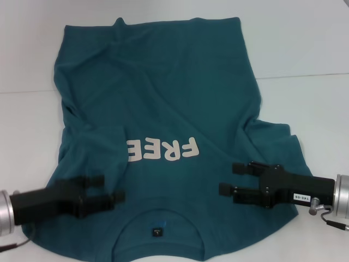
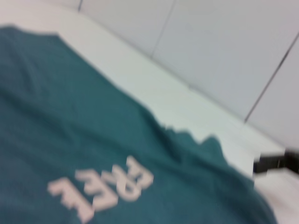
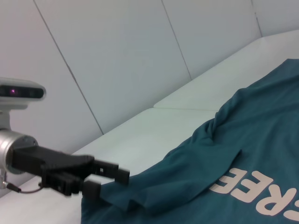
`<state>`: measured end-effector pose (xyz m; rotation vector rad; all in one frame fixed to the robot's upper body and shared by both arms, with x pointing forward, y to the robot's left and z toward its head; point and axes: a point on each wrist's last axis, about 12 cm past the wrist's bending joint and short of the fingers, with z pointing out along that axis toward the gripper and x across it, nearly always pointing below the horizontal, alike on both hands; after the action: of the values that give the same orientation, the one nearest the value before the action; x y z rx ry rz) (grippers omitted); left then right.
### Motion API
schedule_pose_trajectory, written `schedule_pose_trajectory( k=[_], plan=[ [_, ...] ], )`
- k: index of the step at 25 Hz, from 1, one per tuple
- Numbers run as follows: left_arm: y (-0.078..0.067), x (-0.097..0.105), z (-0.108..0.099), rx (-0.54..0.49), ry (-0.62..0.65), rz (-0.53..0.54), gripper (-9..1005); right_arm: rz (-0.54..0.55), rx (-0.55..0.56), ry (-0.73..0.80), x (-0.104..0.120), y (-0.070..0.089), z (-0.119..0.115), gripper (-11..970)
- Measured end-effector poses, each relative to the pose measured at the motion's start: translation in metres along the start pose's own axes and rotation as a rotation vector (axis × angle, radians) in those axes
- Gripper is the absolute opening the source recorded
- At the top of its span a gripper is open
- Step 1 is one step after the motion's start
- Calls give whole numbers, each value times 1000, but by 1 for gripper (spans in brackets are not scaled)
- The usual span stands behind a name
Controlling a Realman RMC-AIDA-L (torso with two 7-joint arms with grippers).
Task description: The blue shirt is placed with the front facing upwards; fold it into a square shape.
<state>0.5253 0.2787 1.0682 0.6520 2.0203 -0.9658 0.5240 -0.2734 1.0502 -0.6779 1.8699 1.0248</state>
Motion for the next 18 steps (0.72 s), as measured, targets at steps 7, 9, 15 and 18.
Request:
schedule_pose_trajectory(
  k=[7, 9, 15, 18],
  plan=[
    [-4, -10, 6, 35, -108, -10, 844, 15, 30, -3, 0, -4, -9, 883],
    [-6, -10, 10, 49, -108, -14, 846, 28, 53, -1, 1, -8, -17, 883],
    [-10, -6, 21, 87, -112, 17, 848, 85, 154, 3, -5, -19, -51, 884],
    [-13, -1, 27, 110, -92, 75, 850, 127, 195, 11, -10, -26, -70, 883]
  ],
)
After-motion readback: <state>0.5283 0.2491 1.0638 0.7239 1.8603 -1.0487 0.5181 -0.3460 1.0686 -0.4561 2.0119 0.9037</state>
